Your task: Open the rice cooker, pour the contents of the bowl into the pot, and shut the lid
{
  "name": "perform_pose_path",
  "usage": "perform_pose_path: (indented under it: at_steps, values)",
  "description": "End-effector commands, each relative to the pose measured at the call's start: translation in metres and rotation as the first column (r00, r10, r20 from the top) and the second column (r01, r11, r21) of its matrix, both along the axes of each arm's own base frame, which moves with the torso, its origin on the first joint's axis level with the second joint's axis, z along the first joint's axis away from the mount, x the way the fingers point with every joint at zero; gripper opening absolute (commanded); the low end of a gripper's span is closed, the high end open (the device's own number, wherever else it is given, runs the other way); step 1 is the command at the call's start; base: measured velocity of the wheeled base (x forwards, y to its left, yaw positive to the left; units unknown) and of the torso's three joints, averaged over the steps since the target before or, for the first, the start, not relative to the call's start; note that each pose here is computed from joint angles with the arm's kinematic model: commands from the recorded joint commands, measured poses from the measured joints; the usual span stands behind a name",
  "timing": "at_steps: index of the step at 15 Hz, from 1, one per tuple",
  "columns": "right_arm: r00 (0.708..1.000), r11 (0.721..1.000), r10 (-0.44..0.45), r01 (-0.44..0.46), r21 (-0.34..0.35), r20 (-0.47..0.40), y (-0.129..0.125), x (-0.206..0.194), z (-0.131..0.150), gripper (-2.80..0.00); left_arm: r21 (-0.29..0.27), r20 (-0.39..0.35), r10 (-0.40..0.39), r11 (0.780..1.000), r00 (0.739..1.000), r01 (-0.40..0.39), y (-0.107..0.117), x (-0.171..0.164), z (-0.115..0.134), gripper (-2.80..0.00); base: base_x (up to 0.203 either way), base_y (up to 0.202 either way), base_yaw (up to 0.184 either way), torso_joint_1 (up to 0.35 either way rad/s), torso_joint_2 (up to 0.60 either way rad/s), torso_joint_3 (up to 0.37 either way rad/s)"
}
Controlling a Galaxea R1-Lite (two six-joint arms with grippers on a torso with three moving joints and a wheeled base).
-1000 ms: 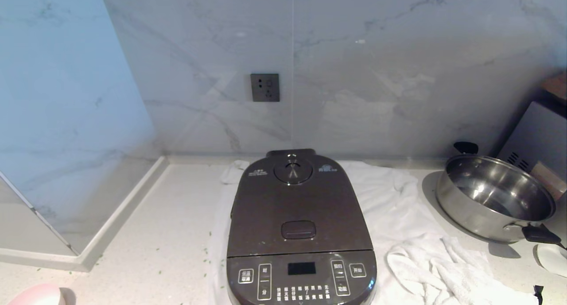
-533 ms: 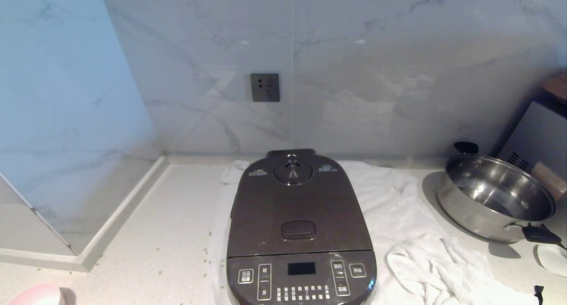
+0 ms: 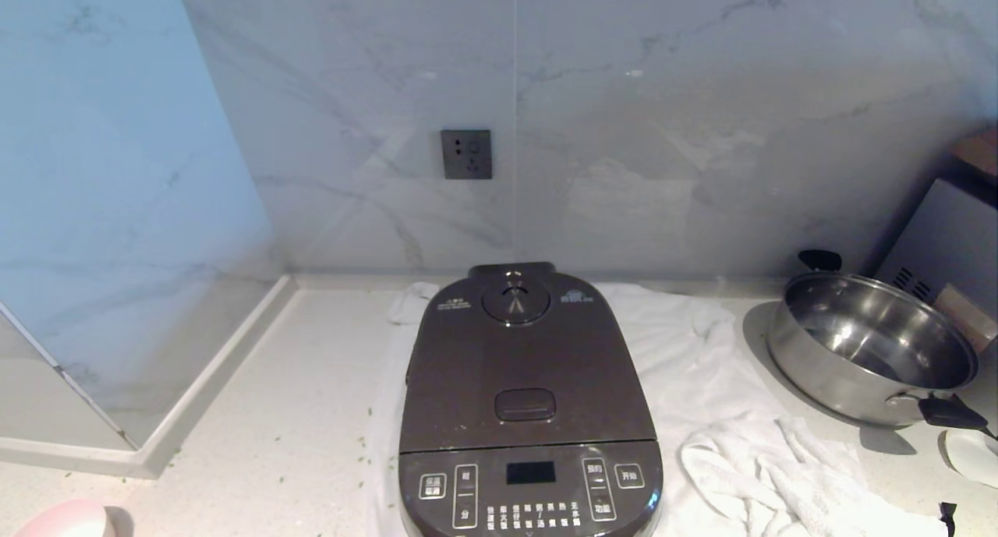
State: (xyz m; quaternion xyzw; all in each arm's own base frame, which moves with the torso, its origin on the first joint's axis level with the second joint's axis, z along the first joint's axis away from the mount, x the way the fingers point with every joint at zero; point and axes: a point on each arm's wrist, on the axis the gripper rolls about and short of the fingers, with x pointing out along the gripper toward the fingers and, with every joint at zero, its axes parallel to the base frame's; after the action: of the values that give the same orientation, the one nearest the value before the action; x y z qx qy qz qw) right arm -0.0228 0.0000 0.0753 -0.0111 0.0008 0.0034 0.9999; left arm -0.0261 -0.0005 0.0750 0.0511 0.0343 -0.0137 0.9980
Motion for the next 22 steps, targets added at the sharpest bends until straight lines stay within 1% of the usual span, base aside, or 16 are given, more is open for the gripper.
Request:
perform_pose_path:
  at_steps: [1, 6, 7, 9, 11, 13, 14, 15, 16, 22]
  values:
    - [1.000, 1.000, 0.001, -0.001, 0.000, -0.001, 0.0000, 0.0001, 0.0001, -2.80, -0.012, -0.001, 0.001, 1.000, 1.000, -0.001, 0.0001, 0.0000, 0.0004, -2.80, 0.000, 0.000, 0.000, 0.000, 0.00, 0.000]
    - [1.000, 1.000, 0.001, -0.001, -0.001, -0.001, 0.0000, 0.0001, 0.0001, -2.80, -0.003, -0.003, -0.003, 1.000, 1.000, 0.003, 0.0000, 0.0000, 0.0000, -2.80, 0.000, 0.000, 0.000, 0.000, 0.00, 0.000]
    - [1.000, 1.000, 0.001, -0.001, 0.001, -0.001, 0.0000, 0.0001, 0.0001, -2.80, -0.013, -0.003, 0.003, 1.000, 1.000, -0.003, 0.0001, 0.0001, -0.0001, -2.80, 0.000, 0.000, 0.000, 0.000, 0.00, 0.000]
    - [1.000, 1.000, 0.001, -0.001, -0.001, -0.001, 0.0000, 0.0001, 0.0001, -2.80, -0.060, -0.002, 0.024, 0.998, 1.000, -0.024, 0.0006, 0.0000, 0.0004, -2.80, 0.000, 0.000, 0.000, 0.000, 0.00, 0.000]
    - [1.000, 1.000, 0.001, -0.001, -0.001, -0.001, 0.0000, 0.0001, 0.0001, -2.80, -0.063, -0.002, 0.030, 0.998, 1.000, -0.030, 0.0006, 0.0001, 0.0001, -2.80, 0.000, 0.000, 0.000, 0.000, 0.00, 0.000]
    - [1.000, 1.000, 0.001, -0.001, -0.001, -0.001, 0.0000, 0.0001, 0.0001, -2.80, -0.054, -0.003, 0.028, 0.998, 1.000, -0.028, 0.0006, 0.0000, 0.0002, -2.80, 0.000, 0.000, 0.000, 0.000, 0.00, 0.000]
    - [1.000, 1.000, 0.001, -0.001, -0.001, -0.001, 0.0000, 0.0001, 0.0001, -2.80, -0.039, -0.004, 0.026, 0.999, 1.000, -0.026, 0.0005, 0.0001, 0.0000, -2.80, 0.000, 0.000, 0.000, 0.000, 0.00, 0.000]
    - [1.000, 1.000, 0.001, -0.001, -0.001, -0.001, 0.0000, 0.0001, 0.0001, -2.80, 0.014, -0.002, 0.018, 1.000, 1.000, -0.018, 0.0004, 0.0002, -0.0002, -2.80, 0.000, 0.000, 0.000, 0.000, 0.00, 0.000]
    - [1.000, 1.000, 0.001, -0.001, 0.000, -0.001, 0.0000, 0.0001, 0.0001, -2.80, 0.033, -0.001, 0.012, 0.999, 1.000, -0.012, 0.0004, 0.0003, -0.0003, -2.80, 0.000, 0.000, 0.000, 0.000, 0.00, 0.000]
    - [1.000, 1.000, 0.001, -0.001, -0.001, -0.001, 0.0000, 0.0001, 0.0001, -2.80, 0.034, 0.010, 0.011, 0.999, 1.000, -0.011, 0.0003, 0.0009, -0.0005, -2.80, 0.000, 0.000, 0.000, 0.000, 0.00, 0.000]
